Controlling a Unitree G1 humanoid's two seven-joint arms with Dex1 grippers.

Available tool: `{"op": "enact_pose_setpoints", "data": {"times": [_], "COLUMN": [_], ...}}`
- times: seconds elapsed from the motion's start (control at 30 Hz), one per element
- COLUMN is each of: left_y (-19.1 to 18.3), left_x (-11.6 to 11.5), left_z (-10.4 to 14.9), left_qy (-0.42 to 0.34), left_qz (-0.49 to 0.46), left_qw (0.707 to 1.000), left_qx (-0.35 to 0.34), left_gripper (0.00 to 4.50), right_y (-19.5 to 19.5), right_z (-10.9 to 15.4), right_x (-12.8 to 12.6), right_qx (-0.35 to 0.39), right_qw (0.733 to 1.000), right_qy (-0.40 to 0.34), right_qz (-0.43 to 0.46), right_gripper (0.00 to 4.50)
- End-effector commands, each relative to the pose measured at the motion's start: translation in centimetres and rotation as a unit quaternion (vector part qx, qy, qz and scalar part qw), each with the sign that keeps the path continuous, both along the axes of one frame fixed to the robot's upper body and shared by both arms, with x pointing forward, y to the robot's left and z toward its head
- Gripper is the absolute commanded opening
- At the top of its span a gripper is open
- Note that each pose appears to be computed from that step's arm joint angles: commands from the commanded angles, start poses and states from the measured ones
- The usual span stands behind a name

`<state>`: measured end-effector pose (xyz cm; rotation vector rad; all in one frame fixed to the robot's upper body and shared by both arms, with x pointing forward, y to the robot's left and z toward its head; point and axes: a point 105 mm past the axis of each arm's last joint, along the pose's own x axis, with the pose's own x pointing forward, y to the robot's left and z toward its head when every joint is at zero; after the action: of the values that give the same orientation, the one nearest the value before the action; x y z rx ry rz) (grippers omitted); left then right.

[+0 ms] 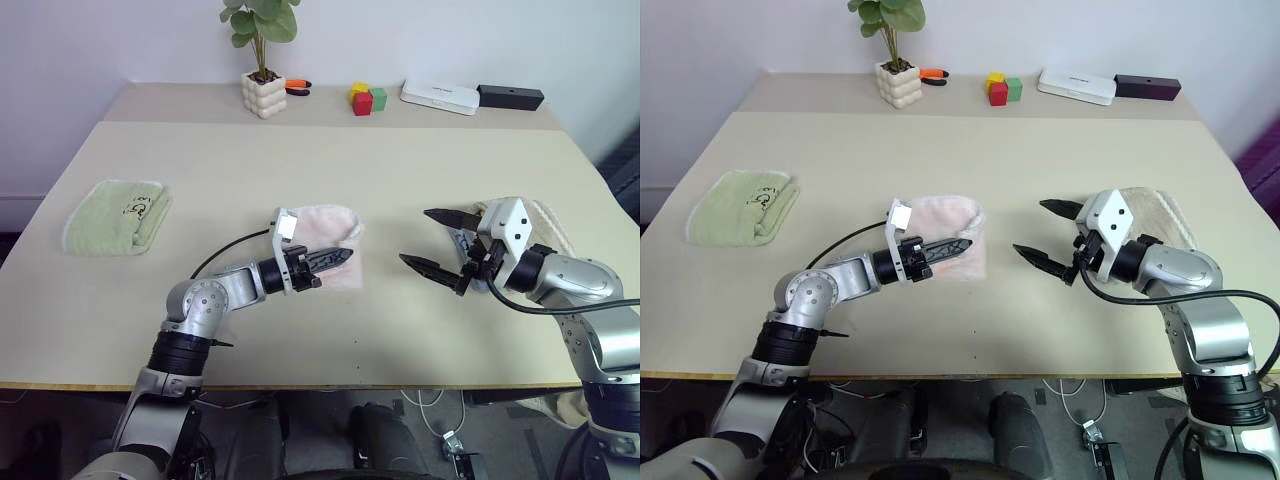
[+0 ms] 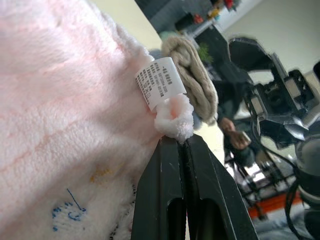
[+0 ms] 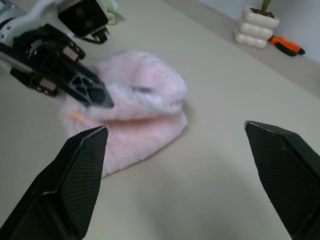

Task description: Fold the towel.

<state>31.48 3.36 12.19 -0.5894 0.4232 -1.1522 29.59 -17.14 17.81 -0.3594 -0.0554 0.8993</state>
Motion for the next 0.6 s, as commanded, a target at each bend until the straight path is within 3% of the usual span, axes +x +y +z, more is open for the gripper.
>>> {"op": "enact_pose_setpoints", "data": {"times": [0.03,0.07,0.17,0.4,0.6], "left_y": [-1.0,-0.9,-0.6,0.1,1.2], "left_x": [-1.5,-1.6,-1.5,-1.4,-4.1], "left_z": [0.3,0.2,0.0,0.6,6.2], "left_qy": [-0.032,-0.023,-0.028,-0.035,-0.069], "left_qz": [-0.055,-0.056,-0.05,-0.039,-0.099], "left_qw": [0.998,0.998,0.998,0.999,0.983], "left_qx": [0.019,0.014,0.019,0.005,-0.141], "left_gripper": [0.05,0.05,0.89,4.41,4.47], "right_y": [-0.1,-0.1,0.0,0.3,0.0], "right_z": [1.6,1.6,1.7,1.9,4.5], "right_x": [-0.2,-0.1,0.1,0.7,3.7], "right_qx": [-0.004,-0.005,-0.006,-0.002,0.113], "right_qw": [0.999,0.999,0.999,0.999,0.988], "right_qy": [-0.039,-0.04,-0.042,-0.047,-0.075], "right_qz": [-0.005,-0.006,-0.007,-0.007,-0.08], "right_gripper": [4.5,4.5,4.5,4.5,4.5]}}
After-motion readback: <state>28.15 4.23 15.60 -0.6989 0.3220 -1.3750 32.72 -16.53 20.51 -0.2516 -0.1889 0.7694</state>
